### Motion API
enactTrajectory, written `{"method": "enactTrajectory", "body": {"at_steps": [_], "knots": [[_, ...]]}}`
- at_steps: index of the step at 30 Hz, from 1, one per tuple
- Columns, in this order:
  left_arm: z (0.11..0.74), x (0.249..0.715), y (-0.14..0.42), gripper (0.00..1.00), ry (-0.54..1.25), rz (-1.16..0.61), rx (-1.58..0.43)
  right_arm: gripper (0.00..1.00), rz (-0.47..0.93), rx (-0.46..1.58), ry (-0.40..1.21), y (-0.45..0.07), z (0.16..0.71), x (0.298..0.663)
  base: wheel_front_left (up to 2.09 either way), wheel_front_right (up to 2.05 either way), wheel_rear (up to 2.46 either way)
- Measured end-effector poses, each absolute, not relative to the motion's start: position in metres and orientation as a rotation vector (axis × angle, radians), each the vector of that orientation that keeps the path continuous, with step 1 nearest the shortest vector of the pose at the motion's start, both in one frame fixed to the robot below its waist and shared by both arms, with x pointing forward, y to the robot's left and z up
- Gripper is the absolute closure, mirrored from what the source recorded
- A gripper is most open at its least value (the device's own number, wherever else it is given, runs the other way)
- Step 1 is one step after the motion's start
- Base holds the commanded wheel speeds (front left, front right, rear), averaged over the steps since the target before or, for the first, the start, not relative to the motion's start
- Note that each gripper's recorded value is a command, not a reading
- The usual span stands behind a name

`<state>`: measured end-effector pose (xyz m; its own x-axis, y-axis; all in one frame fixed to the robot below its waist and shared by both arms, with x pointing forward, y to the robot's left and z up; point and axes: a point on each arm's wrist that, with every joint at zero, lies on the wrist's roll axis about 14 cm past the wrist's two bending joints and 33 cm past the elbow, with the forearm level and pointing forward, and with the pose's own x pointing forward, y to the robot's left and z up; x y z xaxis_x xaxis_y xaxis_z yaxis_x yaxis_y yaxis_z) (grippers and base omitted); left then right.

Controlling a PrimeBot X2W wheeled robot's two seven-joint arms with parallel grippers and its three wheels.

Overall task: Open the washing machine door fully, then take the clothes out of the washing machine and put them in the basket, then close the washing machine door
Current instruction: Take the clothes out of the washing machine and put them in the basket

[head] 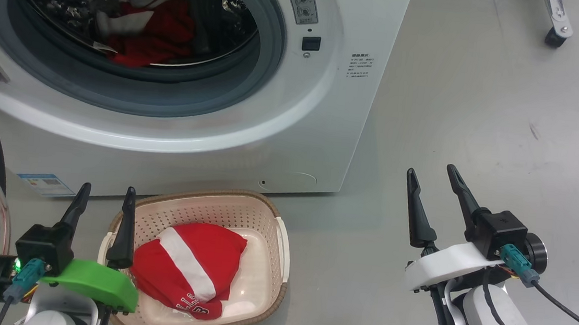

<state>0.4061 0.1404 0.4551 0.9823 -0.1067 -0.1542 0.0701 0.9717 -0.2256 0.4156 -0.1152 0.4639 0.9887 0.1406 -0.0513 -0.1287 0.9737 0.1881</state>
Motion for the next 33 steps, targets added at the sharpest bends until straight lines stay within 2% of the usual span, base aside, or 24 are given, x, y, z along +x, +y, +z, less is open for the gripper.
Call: {"method": "enactTrajectory", "body": {"at_steps": [17, 22, 33], "knots": [[0.400, 0.464, 0.096, 0.00, 0.402, -0.259, -0.180, 0.00, 0.166, 0.181, 0.084, -0.107, 0.446, 0.447, 0.00, 0.00, 0.00], [0.384, 0.495, 0.094, 0.00, 0.463, -0.289, -0.118, 0.00, 0.162, 0.207, 0.099, -0.108, 0.438, 0.457, 0.00, 0.00, 0.00], [0.383, 0.581, 0.094, 0.00, 0.428, -0.294, -0.051, 0.00, 0.110, 0.252, 0.140, -0.123, 0.419, 0.467, 0.00, 0.00, 0.00]]}}
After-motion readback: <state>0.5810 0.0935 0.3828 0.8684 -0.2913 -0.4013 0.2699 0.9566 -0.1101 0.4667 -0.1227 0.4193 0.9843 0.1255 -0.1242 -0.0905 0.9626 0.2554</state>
